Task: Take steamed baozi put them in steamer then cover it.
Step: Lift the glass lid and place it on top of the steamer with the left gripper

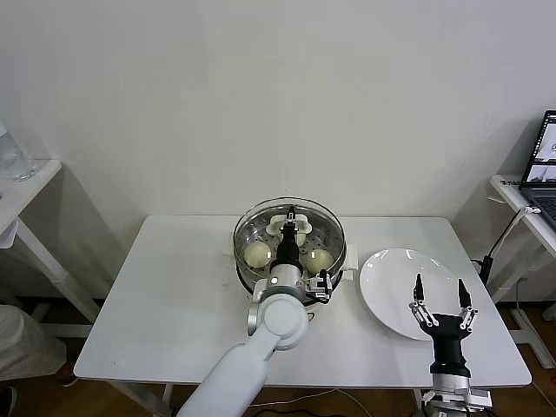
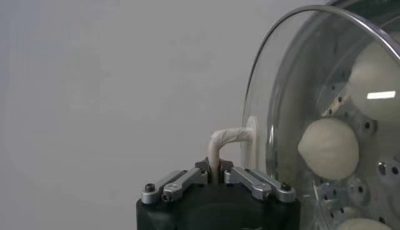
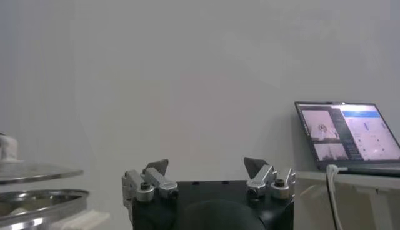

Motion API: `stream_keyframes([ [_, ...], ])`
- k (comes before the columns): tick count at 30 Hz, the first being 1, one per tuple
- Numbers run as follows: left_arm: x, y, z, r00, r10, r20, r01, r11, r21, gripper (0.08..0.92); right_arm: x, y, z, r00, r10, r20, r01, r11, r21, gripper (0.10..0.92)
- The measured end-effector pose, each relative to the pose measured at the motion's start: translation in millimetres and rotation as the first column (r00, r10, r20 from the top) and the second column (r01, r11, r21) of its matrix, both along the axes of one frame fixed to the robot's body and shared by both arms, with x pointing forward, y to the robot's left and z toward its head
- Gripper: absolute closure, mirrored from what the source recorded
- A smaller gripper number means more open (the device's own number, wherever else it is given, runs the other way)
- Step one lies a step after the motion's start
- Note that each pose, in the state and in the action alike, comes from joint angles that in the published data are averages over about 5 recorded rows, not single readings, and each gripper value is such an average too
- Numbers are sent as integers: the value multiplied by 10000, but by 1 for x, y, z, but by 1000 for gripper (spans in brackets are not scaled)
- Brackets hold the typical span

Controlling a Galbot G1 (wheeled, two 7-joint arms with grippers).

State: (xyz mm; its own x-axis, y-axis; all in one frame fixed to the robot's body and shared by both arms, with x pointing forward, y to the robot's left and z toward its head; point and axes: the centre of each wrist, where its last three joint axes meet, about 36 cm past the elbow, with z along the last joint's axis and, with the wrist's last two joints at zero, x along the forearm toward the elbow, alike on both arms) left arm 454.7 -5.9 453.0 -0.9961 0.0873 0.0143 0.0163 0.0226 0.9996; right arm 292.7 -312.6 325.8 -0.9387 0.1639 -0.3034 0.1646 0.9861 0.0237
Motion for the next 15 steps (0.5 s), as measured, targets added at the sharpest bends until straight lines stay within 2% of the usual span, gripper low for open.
stream_keyframes([
  [15,-1,-2,-14,9997,238,25,-238,9997,38,805,2,1,-3,10000,56,-19,-56,10000,-57,200],
])
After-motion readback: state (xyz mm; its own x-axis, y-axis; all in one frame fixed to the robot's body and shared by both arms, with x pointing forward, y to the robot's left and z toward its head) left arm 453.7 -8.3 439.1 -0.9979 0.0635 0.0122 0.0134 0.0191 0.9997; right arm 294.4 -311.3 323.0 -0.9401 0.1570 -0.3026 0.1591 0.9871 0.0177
